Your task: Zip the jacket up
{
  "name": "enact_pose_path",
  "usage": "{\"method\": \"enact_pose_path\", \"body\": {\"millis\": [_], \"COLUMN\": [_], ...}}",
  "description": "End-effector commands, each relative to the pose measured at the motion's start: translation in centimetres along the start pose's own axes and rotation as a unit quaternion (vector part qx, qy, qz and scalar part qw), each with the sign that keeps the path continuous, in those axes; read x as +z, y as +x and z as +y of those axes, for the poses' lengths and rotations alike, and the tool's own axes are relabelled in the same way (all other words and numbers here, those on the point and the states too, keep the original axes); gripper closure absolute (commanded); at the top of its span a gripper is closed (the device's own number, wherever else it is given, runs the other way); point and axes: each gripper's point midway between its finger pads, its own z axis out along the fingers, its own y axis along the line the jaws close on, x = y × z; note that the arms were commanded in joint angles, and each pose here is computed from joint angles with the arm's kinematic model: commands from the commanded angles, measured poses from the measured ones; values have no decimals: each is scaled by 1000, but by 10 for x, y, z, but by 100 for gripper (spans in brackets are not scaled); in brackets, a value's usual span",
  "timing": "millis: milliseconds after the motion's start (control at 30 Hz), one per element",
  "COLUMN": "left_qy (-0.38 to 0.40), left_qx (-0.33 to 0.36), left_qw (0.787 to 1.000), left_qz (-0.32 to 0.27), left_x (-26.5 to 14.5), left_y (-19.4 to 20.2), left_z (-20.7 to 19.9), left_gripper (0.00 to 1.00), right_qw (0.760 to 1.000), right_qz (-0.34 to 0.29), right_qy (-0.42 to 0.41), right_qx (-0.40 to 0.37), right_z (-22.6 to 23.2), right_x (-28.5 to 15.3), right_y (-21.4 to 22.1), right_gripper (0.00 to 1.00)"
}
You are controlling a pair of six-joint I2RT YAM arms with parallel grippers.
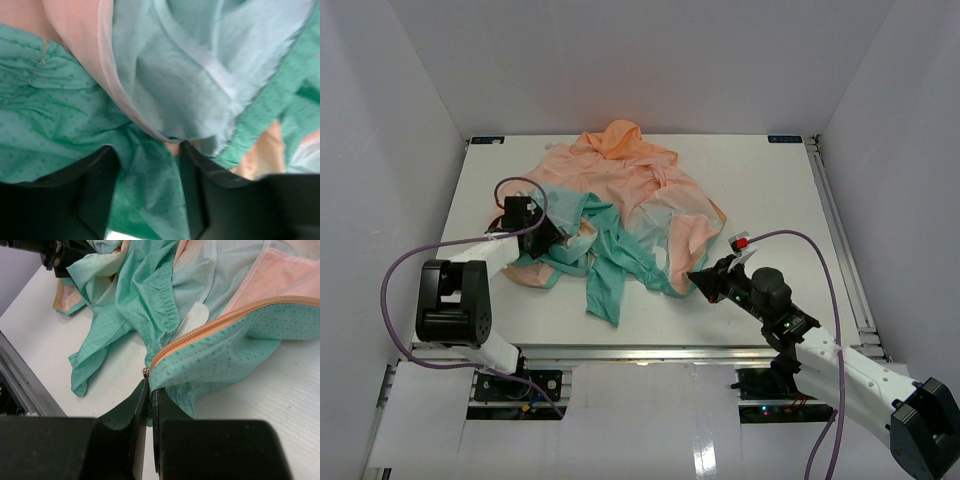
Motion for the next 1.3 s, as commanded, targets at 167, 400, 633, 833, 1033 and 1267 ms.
{"method": "enact_pose_path", "body": {"millis": [167, 400, 633, 833, 1033, 1267], "left_qy": [-14, -50, -54, -104, -112, -121], "left_qx": [-49, -96, -105, -144, -191, -219], "left_qw": [995, 981, 978, 977, 968, 962], "left_qz": [-82, -158, -170, -121, -121, -110], "left_x": [-46, -84, -79, -64, -81, -89], "left_y": [-74, -118, -136, -93, -49, -3], "left_z": [12, 72, 100, 127, 134, 144], "left_gripper": [35, 36, 37, 39, 44, 51], "right_qw": [999, 999, 998, 997, 996, 996], "right_qz": [-34, -27, -32, -32, -31, -25], "right_qy": [1, -34, -57, -65, -77, -83], "right_qx": [-15, -19, -24, -27, -23, -15], "right_z": [5, 16, 22, 26, 30, 34], "right_x": [-4, 0, -1, -2, -3, -3], "right_y": [-26, -22, -21, -22, -21, -21], "right_gripper": [92, 92, 92, 92, 92, 92]}}
